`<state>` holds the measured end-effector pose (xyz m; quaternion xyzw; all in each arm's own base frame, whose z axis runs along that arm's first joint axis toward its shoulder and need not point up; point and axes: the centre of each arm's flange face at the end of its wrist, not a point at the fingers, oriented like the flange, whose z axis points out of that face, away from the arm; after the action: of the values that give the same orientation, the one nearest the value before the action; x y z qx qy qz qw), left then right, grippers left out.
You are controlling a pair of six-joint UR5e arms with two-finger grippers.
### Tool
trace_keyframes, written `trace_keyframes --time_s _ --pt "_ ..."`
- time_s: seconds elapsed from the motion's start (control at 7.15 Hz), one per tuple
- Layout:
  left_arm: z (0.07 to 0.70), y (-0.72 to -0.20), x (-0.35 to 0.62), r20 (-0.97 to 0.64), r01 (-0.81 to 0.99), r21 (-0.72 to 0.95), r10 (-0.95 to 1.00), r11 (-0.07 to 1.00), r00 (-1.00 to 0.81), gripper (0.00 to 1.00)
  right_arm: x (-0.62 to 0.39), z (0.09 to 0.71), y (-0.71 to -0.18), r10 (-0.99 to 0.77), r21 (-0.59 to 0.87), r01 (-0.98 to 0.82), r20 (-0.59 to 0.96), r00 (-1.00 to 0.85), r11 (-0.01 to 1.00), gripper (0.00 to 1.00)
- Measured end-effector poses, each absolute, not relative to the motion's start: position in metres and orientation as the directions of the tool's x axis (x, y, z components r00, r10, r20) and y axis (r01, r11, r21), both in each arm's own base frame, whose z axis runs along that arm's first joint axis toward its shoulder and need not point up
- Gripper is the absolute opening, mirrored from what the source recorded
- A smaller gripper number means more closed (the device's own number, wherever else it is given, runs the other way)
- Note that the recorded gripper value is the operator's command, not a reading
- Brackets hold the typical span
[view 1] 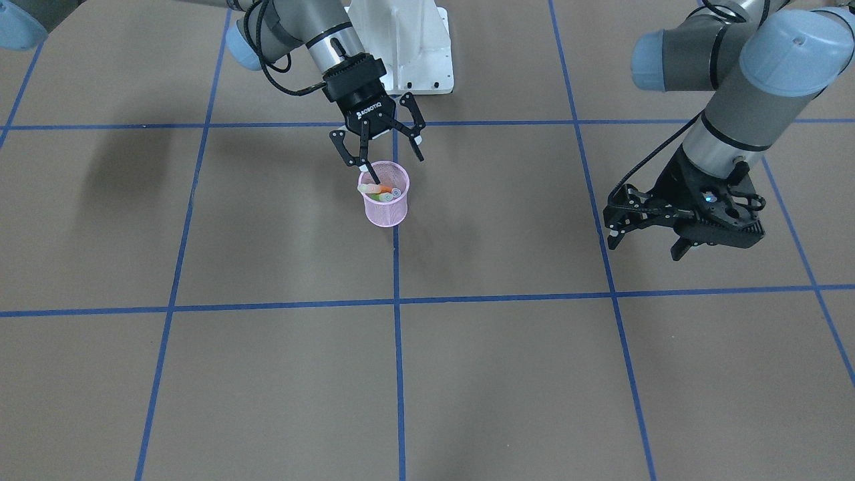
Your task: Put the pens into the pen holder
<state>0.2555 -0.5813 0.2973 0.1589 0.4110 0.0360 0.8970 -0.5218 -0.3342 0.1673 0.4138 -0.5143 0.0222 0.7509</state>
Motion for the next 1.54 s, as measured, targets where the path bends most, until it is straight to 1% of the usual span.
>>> trace_keyframes --time_s 0.28,0.42,0.56,0.7,0.84,0.98,1.26,1.54 --pt "0.300 -0.587 0.236 -0.719 0.065 0.319 0.196 0.945 0.667 0.99 -0.476 0.152 -0.359 -0.367 0.580 -0.333 0.770 0.522 0.744 1.00" --pt "0.303 -0.591 0.221 -0.703 0.035 0.328 0.219 0.944 0.677 0.99 -0.439 0.152 -0.382 -0.329 0.533 -0.250 0.761 0.559 0.808 1.00" --pt "0.311 -0.594 0.195 -0.679 -0.005 0.327 0.239 0.945 0.694 0.99 -0.387 0.163 -0.420 -0.265 0.420 -0.151 0.773 0.576 0.895 1.00" --pt "0.329 -0.596 0.163 -0.649 -0.050 0.324 0.260 0.945 0.715 0.99 -0.320 0.186 -0.465 -0.178 0.263 -0.067 0.798 0.575 0.962 1.00" --pt "0.354 -0.599 0.124 -0.618 -0.103 0.324 0.293 0.940 0.730 1.00 -0.257 0.221 -0.497 -0.121 0.163 -0.023 0.811 0.573 0.986 1.00" --pt "0.379 -0.600 0.080 -0.597 -0.144 0.322 0.319 0.936 0.736 1.00 -0.206 0.271 -0.514 -0.104 0.123 0.007 0.802 0.589 0.992 1.00" --pt "0.443 -0.589 0.005 -0.568 -0.197 0.319 0.353 0.927 0.743 1.00 -0.122 0.377 -0.534 -0.104 0.106 0.036 0.756 0.646 0.994 1.00" --pt "0.497 -0.580 -0.030 -0.582 -0.188 0.264 0.311 0.946 0.751 1.00 -0.034 0.473 -0.545 -0.076 0.081 0.025 0.725 0.685 0.996 1.00"
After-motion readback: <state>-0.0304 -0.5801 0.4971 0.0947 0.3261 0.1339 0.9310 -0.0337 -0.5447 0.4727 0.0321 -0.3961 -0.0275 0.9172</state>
